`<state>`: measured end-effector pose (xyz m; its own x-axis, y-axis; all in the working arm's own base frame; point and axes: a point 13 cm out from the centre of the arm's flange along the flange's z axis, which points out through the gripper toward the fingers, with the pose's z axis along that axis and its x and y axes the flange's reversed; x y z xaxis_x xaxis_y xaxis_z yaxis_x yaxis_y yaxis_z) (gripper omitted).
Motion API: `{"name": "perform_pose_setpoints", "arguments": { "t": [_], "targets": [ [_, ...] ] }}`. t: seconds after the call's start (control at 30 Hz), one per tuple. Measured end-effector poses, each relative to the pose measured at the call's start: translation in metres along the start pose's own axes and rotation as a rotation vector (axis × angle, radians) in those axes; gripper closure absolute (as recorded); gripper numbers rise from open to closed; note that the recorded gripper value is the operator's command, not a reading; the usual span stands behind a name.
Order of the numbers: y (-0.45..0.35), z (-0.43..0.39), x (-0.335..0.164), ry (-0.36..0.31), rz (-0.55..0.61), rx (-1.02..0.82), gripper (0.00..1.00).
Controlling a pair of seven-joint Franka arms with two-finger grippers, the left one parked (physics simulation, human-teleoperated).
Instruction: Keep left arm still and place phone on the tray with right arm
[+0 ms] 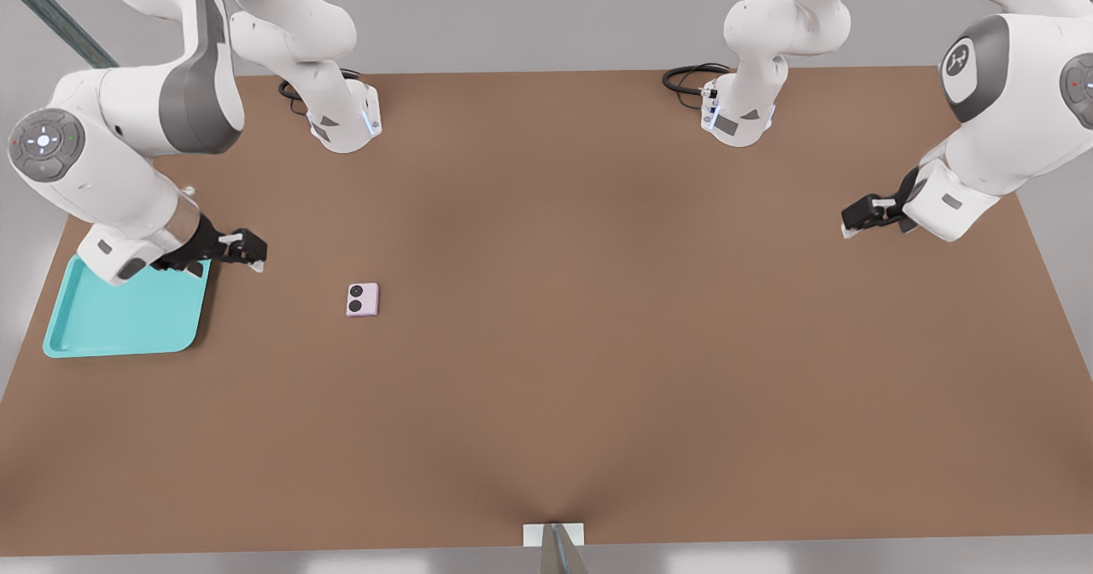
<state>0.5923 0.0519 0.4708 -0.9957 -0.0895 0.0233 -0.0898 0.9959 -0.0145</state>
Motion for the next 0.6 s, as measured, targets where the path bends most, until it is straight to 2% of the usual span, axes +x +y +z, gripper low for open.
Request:
{"name": "perform_pose_setpoints", "arguments": {
  "t": [0.1, 0.3, 0.47, 0.6],
  "targets": [
    [0.001, 0.022, -0.011, 0.019, 0.011, -0.006, 0.0],
    [0.098, 0.101, -0.027, 0.088, -0.099, 0.004, 0.01],
    [0.129, 0.194, 0.042, 0.205, -0.097, 0.033, 0.02],
    [0.113, 0.25, 0.061, 0.218, -0.005, 0.032, 0.02]
  ]
}}
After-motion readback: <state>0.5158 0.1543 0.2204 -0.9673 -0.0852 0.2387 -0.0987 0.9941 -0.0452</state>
